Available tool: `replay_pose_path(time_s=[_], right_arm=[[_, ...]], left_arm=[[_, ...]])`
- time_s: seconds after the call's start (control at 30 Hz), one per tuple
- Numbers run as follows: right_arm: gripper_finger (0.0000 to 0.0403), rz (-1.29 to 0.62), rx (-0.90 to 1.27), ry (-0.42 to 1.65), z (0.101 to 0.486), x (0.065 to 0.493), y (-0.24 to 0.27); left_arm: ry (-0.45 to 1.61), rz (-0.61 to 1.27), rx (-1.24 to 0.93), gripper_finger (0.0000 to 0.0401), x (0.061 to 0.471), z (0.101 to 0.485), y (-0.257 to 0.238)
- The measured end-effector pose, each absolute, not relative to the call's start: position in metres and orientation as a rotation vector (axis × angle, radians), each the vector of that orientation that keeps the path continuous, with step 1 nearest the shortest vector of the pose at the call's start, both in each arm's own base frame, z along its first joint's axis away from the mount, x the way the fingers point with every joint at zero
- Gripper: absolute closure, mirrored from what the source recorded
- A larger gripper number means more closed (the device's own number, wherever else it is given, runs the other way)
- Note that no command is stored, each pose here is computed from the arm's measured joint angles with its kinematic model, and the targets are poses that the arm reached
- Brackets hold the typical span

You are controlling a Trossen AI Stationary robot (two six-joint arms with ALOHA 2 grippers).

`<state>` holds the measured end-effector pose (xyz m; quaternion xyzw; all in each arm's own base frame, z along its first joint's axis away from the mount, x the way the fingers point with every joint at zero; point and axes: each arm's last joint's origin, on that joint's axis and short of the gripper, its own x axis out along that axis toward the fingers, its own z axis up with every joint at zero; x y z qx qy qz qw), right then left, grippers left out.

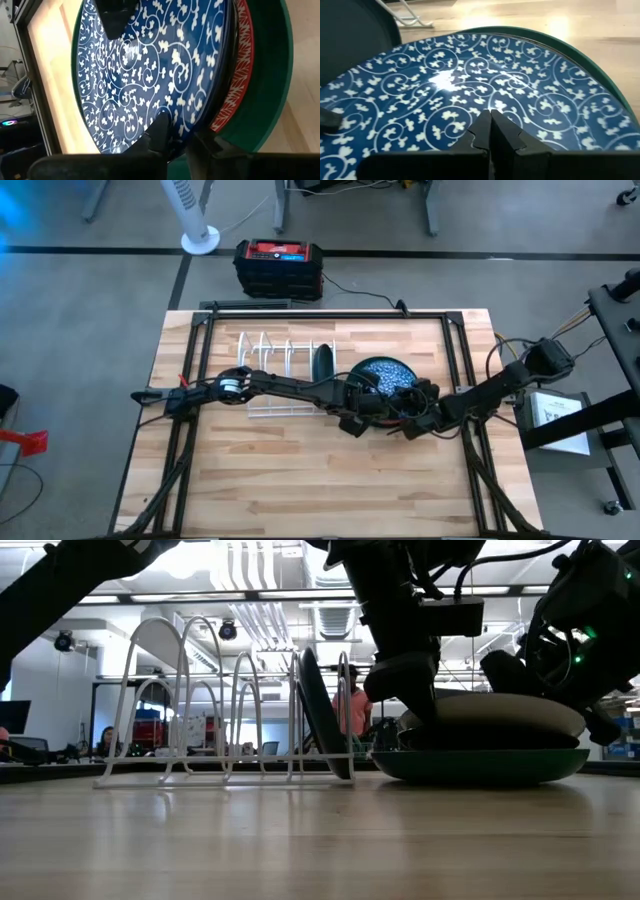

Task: Sort dishes
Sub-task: Put the blue patterned plate into the dish rack

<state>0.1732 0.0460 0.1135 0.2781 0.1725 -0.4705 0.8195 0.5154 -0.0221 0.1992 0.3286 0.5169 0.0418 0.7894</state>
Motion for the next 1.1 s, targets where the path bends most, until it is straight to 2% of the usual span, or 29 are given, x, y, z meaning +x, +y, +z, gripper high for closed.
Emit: replay_pose_path(time_s=[0.9, 1.1], right_arm=[[0.0402, -0.972, 0.543, 0.33, 0.128, 0.176, 0.047], [0.0381, -0.973, 0.535, 0.312, 0.132, 0.179, 0.048]], left_arm=[[1.122, 0.108, 0.674, 0.0383, 0.514, 0.196, -0.031], [1.122, 0.107, 0.671, 0.0385, 0.513, 0.195, -0.034]])
